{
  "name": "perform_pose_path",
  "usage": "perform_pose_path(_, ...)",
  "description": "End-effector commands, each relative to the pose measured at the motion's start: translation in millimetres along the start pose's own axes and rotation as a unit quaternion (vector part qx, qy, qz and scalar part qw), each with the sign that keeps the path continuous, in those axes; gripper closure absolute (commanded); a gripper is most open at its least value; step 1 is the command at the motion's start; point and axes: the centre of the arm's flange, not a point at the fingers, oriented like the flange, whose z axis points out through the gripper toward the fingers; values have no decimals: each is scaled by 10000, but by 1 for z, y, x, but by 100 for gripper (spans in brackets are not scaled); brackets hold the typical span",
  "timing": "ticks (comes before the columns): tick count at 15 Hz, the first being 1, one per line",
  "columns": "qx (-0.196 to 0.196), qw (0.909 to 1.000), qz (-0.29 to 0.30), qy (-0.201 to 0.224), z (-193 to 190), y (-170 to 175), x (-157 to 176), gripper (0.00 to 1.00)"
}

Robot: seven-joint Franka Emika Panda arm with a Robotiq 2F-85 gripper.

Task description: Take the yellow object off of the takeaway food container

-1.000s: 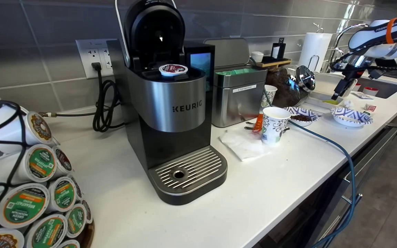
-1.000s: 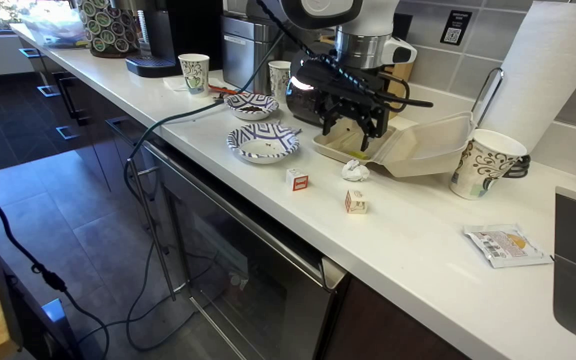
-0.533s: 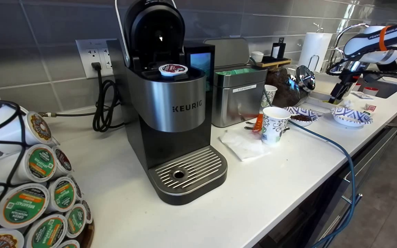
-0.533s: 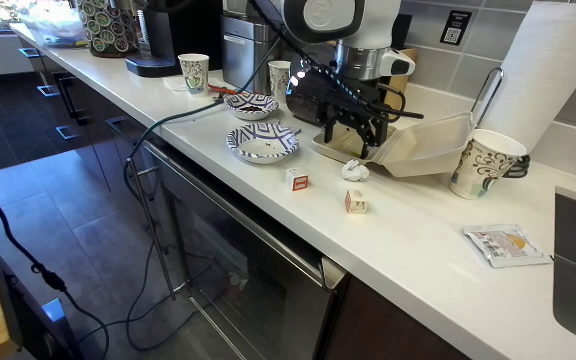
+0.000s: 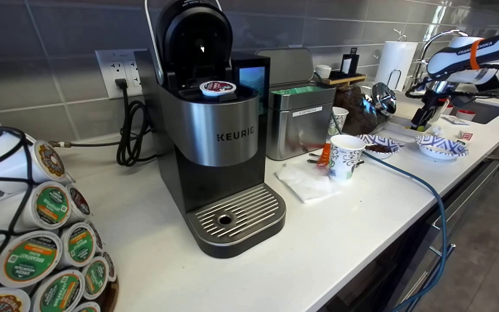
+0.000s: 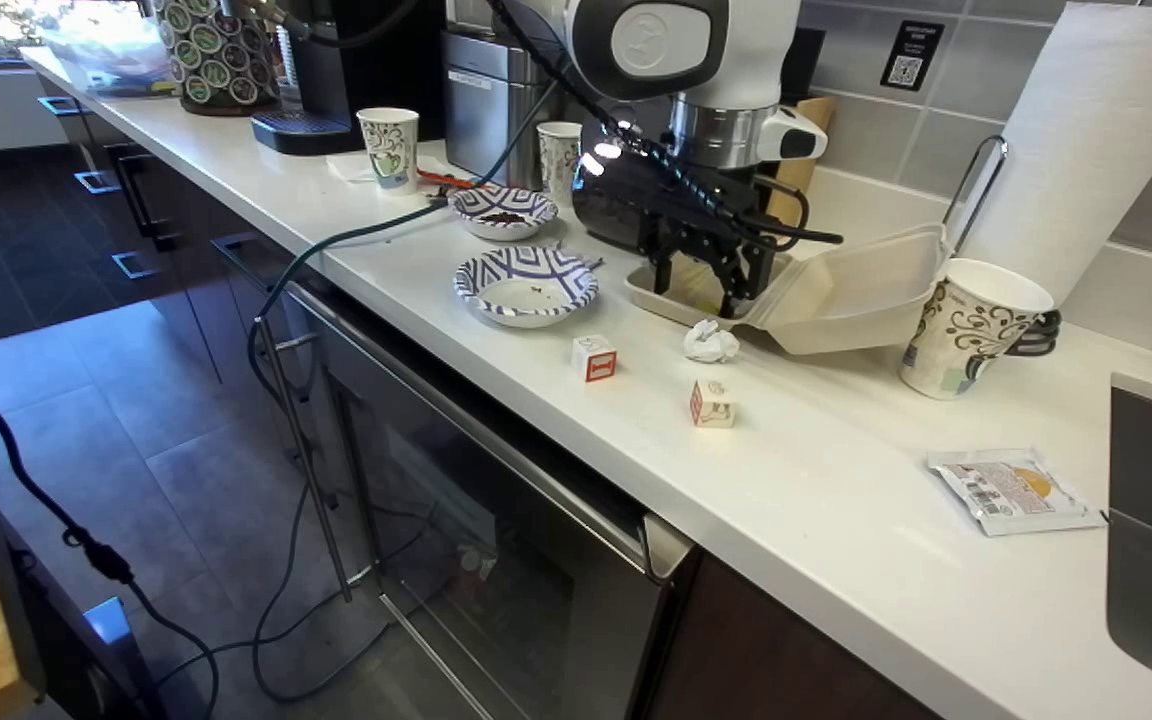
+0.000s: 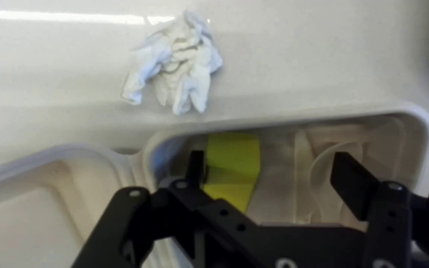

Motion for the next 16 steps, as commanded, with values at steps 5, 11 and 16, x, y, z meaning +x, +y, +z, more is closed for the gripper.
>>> perform_pose_path(5, -65, 9998, 27, -169, -3, 12, 8, 75)
perform_pose_path(11, -79, 9999, 114, -38, -39, 21, -17, 91)
perform_pose_path(16, -54, 9993, 68, 367, -85, 19, -38, 91)
